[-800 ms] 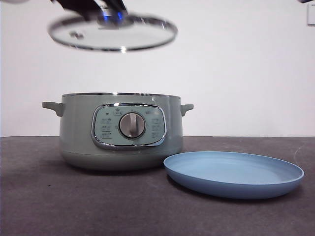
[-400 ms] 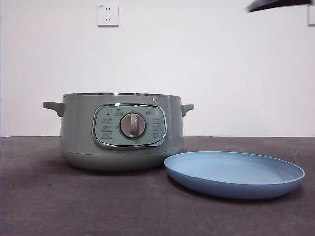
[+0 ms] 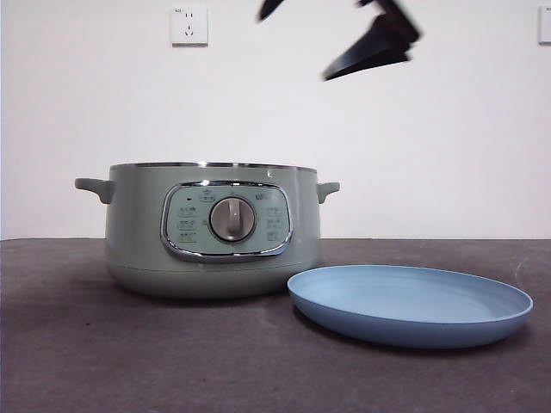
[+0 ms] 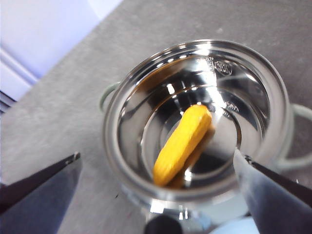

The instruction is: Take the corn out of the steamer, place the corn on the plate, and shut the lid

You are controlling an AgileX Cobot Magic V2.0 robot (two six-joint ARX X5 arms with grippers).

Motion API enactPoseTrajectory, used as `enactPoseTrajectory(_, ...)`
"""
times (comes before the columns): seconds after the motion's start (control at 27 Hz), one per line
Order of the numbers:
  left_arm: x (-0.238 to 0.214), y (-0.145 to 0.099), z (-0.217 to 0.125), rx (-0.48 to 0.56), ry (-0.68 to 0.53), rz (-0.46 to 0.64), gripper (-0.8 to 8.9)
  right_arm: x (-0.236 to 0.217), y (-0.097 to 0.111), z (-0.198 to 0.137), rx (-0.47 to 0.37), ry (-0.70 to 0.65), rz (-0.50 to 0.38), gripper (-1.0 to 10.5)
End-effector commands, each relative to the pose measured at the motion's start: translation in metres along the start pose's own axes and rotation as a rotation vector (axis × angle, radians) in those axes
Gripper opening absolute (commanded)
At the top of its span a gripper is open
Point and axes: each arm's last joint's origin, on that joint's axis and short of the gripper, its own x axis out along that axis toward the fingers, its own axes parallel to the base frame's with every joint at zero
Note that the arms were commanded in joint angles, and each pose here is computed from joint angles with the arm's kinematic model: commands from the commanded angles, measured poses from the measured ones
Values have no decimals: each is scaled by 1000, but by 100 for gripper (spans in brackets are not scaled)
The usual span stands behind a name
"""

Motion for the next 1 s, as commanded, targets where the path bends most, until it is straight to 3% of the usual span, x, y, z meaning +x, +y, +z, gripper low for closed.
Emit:
enactPoseTrajectory(0.04,-15,-2,4,1,-63,-7,-8,31,11,14,-19,42,-48,653)
enactPoseTrajectory(0.33,-20,-3,-3,-3,-21,-13,-8,116,29,31,-89,127,-194,653)
enactPoseTrajectory(0.52,-20,-3,-5,-6,1,-18,-8,166,17,11,-97,193,-287,626)
enactPoseTrajectory(1.0,-20,-3,-6,-7,18,-21,-8,204,3,-21,-88,299,-308,625)
